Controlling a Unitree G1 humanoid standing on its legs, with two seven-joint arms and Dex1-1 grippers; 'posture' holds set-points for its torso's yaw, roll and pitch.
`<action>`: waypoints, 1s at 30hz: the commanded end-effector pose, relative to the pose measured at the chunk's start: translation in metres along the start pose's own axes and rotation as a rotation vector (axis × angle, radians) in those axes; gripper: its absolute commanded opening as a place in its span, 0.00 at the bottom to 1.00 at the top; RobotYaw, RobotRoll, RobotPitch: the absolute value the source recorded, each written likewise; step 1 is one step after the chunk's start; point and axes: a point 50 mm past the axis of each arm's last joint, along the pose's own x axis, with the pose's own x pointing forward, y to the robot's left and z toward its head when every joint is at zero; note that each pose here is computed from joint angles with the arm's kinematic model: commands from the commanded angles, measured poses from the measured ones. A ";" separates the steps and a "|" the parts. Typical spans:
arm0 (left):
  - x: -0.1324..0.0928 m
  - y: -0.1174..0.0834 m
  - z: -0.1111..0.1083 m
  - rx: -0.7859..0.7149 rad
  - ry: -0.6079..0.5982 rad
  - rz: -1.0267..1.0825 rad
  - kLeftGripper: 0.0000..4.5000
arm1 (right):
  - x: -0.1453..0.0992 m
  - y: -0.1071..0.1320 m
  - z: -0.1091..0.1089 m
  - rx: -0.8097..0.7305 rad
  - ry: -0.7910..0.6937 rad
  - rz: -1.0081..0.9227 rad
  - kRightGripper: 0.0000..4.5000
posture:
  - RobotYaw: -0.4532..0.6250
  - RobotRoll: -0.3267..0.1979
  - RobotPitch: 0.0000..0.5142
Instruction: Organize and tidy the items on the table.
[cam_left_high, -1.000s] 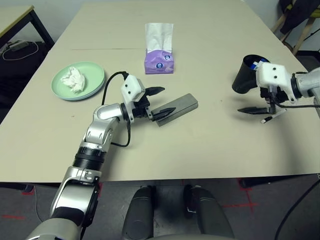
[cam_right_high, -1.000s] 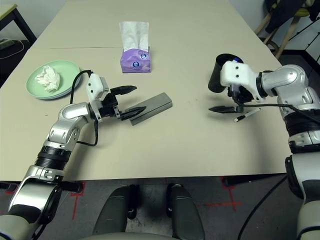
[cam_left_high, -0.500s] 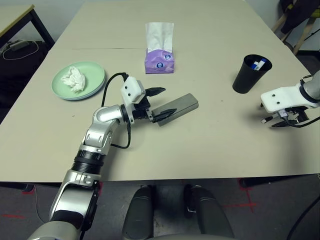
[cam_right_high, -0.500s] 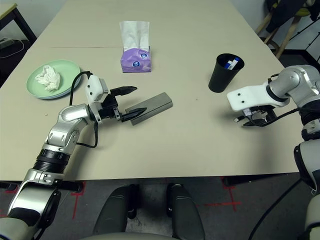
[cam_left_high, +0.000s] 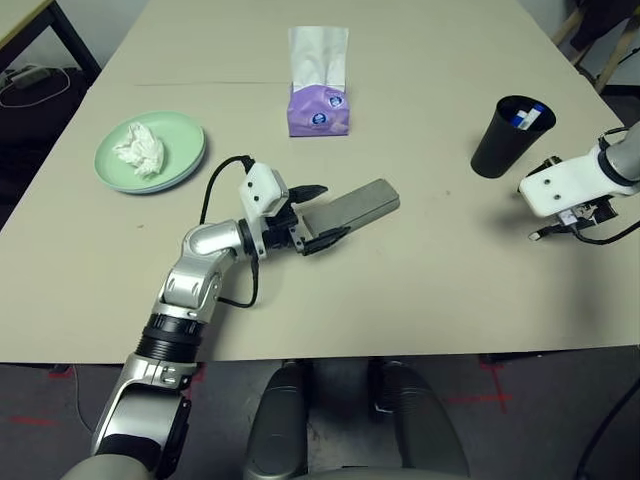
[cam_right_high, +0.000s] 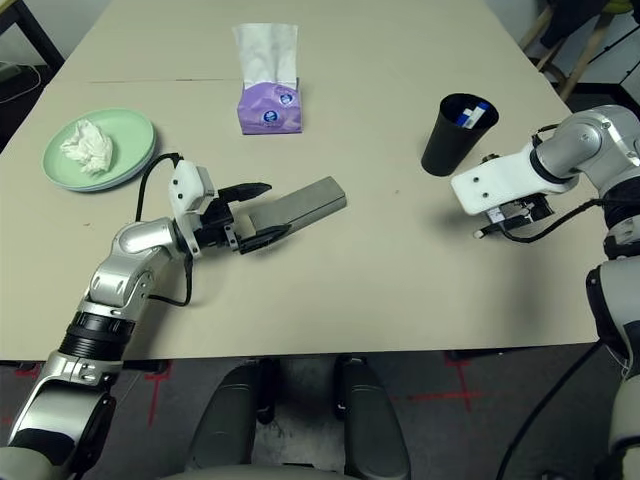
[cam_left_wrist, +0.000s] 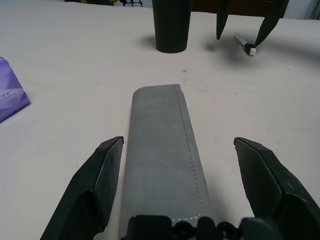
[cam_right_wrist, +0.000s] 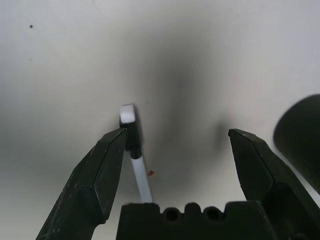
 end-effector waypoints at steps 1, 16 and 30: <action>-0.003 -0.003 -0.002 -0.009 0.007 -0.002 1.00 | -0.011 0.006 -0.005 0.002 -0.006 0.022 0.99 | 0.48 0.62 0.55; -0.001 0.001 -0.002 -0.010 0.002 0.008 1.00 | -0.009 0.012 -0.002 -0.084 0.011 0.080 0.99 | 0.48 0.62 0.56; -0.006 0.004 -0.001 -0.002 0.010 0.025 1.00 | 0.006 0.023 -0.005 -0.114 0.026 0.100 0.99 | 0.50 0.62 0.54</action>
